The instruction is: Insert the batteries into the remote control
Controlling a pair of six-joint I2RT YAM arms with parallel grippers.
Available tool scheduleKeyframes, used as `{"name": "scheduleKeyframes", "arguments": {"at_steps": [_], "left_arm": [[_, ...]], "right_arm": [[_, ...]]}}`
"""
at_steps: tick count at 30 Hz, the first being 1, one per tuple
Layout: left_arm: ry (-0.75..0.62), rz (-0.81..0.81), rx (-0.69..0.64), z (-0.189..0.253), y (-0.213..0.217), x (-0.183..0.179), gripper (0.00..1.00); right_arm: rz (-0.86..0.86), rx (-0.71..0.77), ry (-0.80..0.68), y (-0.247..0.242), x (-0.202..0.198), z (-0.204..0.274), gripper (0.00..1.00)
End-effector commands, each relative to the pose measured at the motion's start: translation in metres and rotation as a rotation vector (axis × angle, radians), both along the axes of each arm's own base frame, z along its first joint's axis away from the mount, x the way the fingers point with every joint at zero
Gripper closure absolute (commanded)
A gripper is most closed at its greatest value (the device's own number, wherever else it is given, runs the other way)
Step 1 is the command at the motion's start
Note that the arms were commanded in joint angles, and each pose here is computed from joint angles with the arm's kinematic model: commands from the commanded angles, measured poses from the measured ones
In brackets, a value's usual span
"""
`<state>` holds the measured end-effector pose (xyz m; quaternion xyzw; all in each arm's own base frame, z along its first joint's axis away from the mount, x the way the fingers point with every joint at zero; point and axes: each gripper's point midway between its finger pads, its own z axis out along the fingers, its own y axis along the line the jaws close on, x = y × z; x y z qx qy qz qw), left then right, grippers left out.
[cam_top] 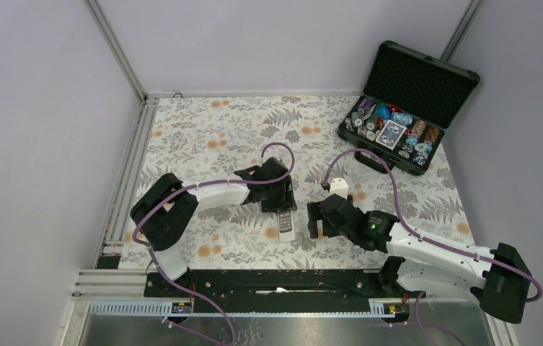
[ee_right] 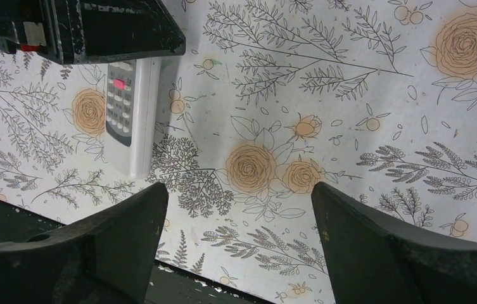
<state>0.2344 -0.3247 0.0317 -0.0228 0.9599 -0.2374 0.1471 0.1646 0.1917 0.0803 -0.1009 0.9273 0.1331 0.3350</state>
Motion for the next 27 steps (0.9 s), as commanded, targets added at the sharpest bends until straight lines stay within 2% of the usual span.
{"name": "scheduleKeyframes", "arguments": {"at_steps": [1, 3, 5, 6, 20, 24, 27], "left_arm": [[-0.044, 0.011, -0.027, 0.010, -0.014, 0.011, 0.39], [-0.041, 0.010, -0.031, 0.010, -0.015, 0.010, 0.31], [-0.043, 0.013, -0.039, 0.011, -0.017, 0.009, 0.03], [-0.043, 0.015, -0.044, 0.012, -0.017, 0.009, 0.01], [-0.153, 0.032, -0.073, 0.058, 0.009, -0.001, 0.01], [-0.199, 0.039, -0.042, 0.066, 0.028, -0.006, 0.01], [-0.222, 0.041, -0.029, 0.069, 0.041, -0.012, 0.01]], "right_arm": [[-0.033, -0.010, -0.031, -0.004, 0.007, 0.000, 0.08], [-0.034, -0.012, -0.030, -0.004, 0.007, -0.001, 0.07], [-0.031, -0.012, -0.028, -0.004, 0.007, -0.001, 0.07], [-0.028, -0.011, -0.028, -0.003, 0.007, 0.000, 0.07], [0.046, 0.045, -0.018, 0.010, 0.001, 0.007, 0.08], [0.105, 0.123, 0.016, 0.030, -0.006, 0.006, 0.11], [0.125, 0.159, 0.060, 0.044, -0.010, 0.001, 0.17]]}}
